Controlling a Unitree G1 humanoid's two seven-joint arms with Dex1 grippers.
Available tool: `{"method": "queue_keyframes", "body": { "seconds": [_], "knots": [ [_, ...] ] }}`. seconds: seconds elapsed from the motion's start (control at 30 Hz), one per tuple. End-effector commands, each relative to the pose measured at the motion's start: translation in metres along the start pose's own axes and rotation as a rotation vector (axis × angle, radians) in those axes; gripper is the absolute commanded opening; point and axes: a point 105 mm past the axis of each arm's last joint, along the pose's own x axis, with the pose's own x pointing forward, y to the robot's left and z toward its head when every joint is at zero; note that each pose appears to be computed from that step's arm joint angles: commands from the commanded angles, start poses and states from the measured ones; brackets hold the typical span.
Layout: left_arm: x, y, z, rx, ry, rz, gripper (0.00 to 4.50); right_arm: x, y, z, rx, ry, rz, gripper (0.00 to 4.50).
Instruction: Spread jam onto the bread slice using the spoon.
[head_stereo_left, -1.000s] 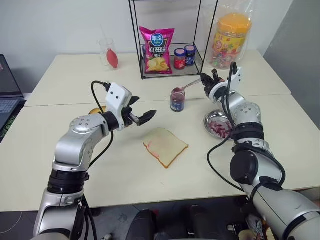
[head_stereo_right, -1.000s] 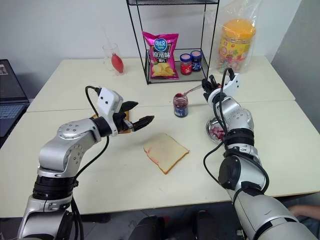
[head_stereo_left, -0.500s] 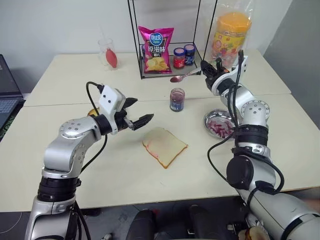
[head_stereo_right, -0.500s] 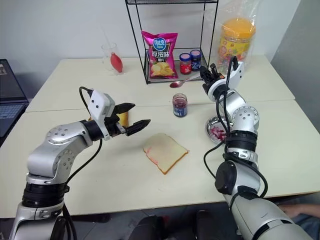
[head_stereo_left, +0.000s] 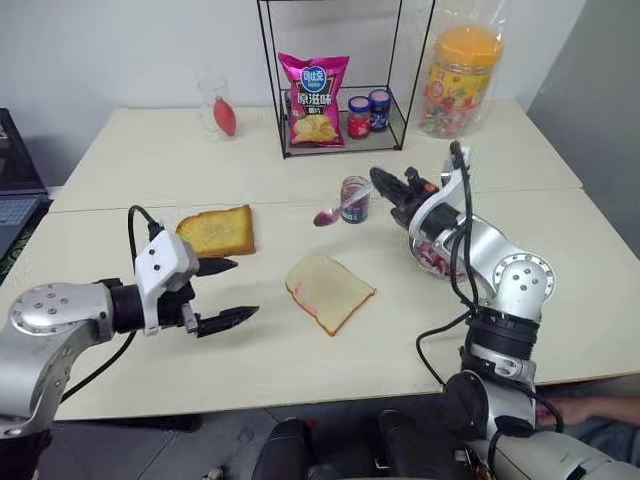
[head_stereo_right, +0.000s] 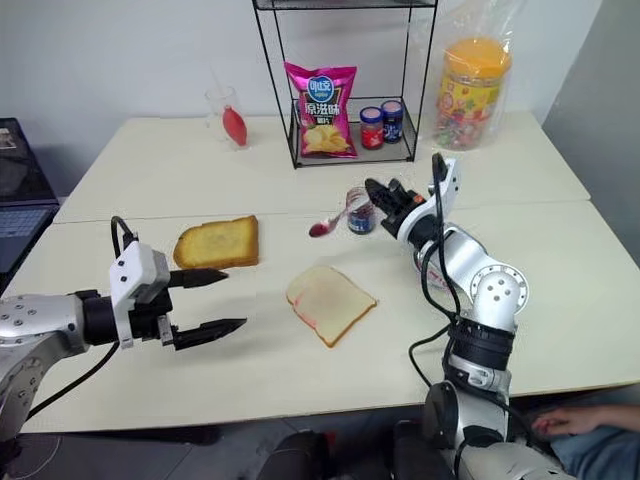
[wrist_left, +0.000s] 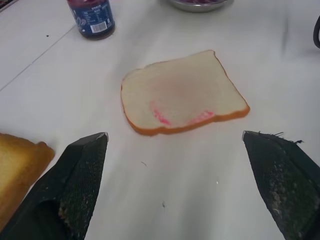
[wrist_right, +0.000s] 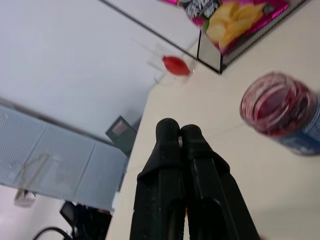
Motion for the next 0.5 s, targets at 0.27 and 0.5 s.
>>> {"method": "queue_keyframes", "body": {
  "seconds": [0.27, 0.5],
  "knots": [
    [-0.003, -0.031, -0.005, 0.052, 0.006, -0.027, 4.5, 0.004, 0.007, -0.045, -0.248, 0.099, 0.062, 0.02],
    [0.001, -0.028, -0.01, 0.062, -0.004, -0.019, 4.5, 0.014, 0.0, -0.058, -0.304, 0.088, 0.053, 0.02]
  ]
}}
